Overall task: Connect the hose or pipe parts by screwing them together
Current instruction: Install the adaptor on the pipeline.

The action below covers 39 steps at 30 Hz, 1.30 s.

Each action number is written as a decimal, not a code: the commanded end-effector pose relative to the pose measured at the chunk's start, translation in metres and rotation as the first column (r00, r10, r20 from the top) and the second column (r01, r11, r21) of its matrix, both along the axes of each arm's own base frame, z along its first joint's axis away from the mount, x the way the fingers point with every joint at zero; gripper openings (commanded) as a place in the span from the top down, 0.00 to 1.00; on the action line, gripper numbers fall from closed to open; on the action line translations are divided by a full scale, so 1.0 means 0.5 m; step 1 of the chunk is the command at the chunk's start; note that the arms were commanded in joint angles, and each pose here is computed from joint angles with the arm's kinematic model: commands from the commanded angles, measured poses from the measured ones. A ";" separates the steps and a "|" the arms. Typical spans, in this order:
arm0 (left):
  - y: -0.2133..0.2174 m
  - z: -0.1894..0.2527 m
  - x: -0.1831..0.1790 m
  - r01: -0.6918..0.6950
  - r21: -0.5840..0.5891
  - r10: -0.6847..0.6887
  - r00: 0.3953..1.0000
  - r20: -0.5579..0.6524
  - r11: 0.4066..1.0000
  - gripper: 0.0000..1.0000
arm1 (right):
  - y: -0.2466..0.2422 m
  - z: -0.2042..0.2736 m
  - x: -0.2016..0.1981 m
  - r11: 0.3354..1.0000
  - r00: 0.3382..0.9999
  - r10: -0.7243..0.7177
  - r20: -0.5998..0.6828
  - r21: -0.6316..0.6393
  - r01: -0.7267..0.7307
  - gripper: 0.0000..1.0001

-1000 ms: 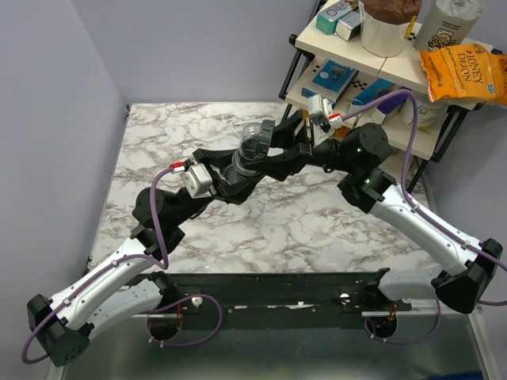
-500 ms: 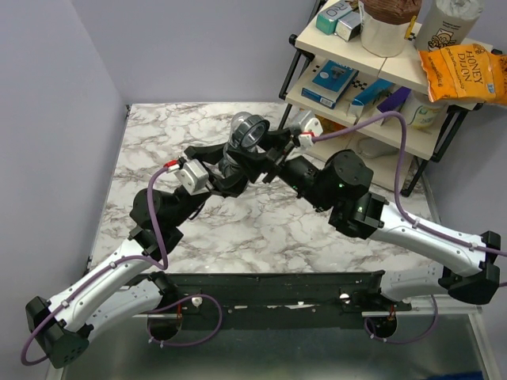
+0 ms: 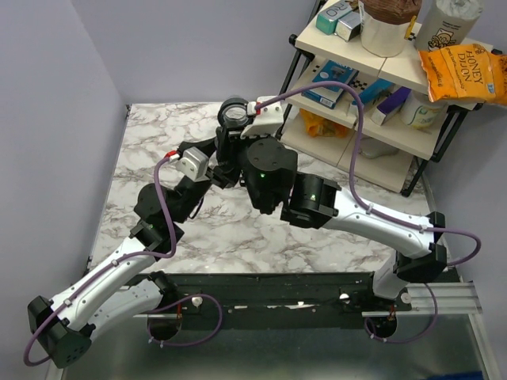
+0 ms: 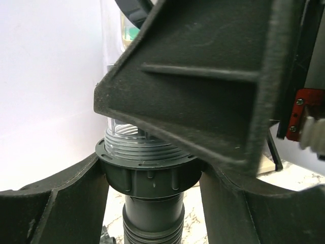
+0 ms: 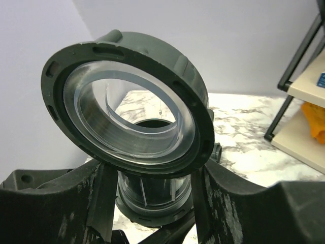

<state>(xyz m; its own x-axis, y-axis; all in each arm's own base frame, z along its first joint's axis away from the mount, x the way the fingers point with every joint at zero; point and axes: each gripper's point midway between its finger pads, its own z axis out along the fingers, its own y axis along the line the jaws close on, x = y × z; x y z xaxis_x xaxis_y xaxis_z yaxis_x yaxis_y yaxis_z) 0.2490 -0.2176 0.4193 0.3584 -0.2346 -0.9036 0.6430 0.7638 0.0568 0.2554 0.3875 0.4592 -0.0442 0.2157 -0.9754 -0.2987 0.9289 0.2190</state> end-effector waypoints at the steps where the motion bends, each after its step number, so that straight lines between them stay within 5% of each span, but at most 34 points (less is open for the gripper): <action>1: 0.054 0.178 -0.070 0.010 -0.172 0.038 0.961 0.274 0.985 1.00 | -0.018 -0.106 0.019 0.943 0.984 -0.177 -0.029 -0.293 0.161 0.57; 4: 0.055 0.168 -0.053 -0.017 -0.179 0.062 0.966 0.250 0.984 1.00 | -0.008 -0.086 0.016 0.948 0.986 -0.166 -0.029 -0.279 0.152 0.27; 8: 0.050 0.158 -0.039 -0.024 -0.186 0.065 0.974 0.219 0.982 1.00 | 0.001 -0.050 0.000 0.975 0.996 -0.071 -0.048 -0.214 0.060 0.00; 16: 0.053 0.144 -0.030 -0.035 -0.195 0.071 0.981 0.182 0.980 1.00 | -0.024 0.058 -0.074 0.954 0.957 0.289 0.029 -0.085 -0.286 0.00; 21: 0.060 0.143 -0.028 -0.049 -0.195 0.083 0.982 0.170 0.980 1.00 | -0.041 0.106 -0.174 0.795 0.784 0.607 0.130 -0.090 -0.600 0.00; 26: 0.060 0.148 -0.032 -0.040 -0.198 0.075 0.982 0.173 0.979 1.00 | -0.079 0.089 -0.217 0.716 0.706 0.698 0.118 -0.117 -0.689 0.00; 28: 0.052 0.150 -0.041 -0.005 -0.195 0.040 0.983 0.180 0.981 1.00 | -0.083 0.081 -0.242 0.629 0.615 0.777 0.134 -0.175 -0.757 0.00; 33: -0.001 0.149 -0.104 0.231 -0.156 -0.199 0.959 0.200 0.960 1.00 | -0.140 0.082 -0.249 0.428 0.384 0.903 0.194 -0.303 -0.852 0.00; 38: -0.051 0.139 -0.206 0.529 -0.088 -0.506 0.840 0.198 0.844 1.00 | -0.147 0.092 -0.228 0.318 0.262 0.945 0.196 -0.358 -0.878 0.00; 39: -0.053 0.138 -0.215 0.553 -0.079 -0.531 0.824 0.197 0.829 1.00 | -0.147 0.086 -0.236 0.256 0.200 0.962 0.184 -0.366 -0.895 0.00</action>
<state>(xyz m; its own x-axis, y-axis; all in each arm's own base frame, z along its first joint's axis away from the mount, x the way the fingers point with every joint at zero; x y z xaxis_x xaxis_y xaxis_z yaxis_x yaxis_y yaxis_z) 0.2039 -0.2361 0.4570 0.3426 -0.4320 -0.8343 0.8224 0.5673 0.0439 0.1770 0.3090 0.4994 0.1305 0.0785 -0.9883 -0.9616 0.2527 -0.1069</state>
